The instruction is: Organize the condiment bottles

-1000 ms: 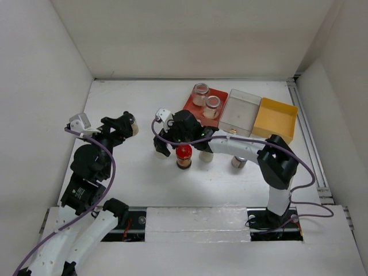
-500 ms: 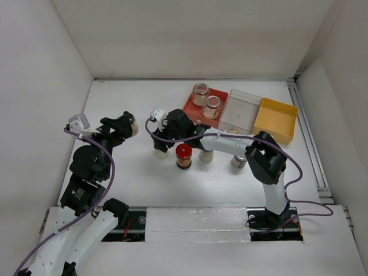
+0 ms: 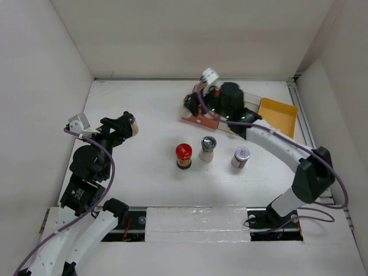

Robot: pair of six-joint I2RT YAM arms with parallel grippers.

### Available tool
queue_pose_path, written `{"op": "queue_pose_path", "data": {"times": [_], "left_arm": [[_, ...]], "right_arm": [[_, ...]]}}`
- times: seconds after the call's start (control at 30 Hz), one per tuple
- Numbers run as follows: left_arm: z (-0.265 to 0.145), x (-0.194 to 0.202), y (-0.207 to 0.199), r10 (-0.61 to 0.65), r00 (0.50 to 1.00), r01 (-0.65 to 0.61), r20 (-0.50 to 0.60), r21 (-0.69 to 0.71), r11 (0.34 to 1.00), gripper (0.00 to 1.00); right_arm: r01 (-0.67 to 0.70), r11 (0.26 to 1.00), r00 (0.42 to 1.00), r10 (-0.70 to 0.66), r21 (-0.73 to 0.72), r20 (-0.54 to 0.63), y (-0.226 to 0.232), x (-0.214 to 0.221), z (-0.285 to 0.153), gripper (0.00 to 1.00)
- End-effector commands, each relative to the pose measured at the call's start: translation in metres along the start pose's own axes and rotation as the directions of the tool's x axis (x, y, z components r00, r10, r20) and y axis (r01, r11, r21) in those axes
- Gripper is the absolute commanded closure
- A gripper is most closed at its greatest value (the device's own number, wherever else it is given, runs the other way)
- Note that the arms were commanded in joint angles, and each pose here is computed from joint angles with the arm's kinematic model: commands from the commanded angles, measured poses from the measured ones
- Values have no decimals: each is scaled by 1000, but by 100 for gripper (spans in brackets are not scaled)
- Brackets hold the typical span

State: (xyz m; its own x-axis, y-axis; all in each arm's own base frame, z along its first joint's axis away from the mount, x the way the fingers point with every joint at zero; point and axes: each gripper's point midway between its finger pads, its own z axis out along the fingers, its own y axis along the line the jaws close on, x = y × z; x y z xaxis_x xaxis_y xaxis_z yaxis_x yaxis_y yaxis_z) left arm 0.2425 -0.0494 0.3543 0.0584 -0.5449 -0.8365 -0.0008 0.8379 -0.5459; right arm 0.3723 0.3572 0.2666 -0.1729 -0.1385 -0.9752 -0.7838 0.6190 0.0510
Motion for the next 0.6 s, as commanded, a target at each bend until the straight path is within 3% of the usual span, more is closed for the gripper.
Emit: {"op": "queue_pose_path", "data": {"times": [0.0,0.13,0.23,0.37,0.57], "left_arm": [[-1,-12,-8,-13,999,12,39,34,999,18],[-1,-11,-10,-13,999,11,33,45,999,18],[-1,-11,-10,-13,999,11,32,45,999,18],[-1,-11,-10,-13,999,11,32,45,999,18],[-3,-13,-10,-17,999,15,39,49,999,18]], "right_arm": [[-51,949,962,-38,312,272,-102,-83,-60,55],[-122,833,965,-27,540,260,-179,-64,-106,55],[-139,765,980,13,629,200,-226,-31,-115,55],[-130,720,985,18,682,169,-272,-20,-117,55],[-135,730,991,86,670,106,-310,20,-102,55]]}}
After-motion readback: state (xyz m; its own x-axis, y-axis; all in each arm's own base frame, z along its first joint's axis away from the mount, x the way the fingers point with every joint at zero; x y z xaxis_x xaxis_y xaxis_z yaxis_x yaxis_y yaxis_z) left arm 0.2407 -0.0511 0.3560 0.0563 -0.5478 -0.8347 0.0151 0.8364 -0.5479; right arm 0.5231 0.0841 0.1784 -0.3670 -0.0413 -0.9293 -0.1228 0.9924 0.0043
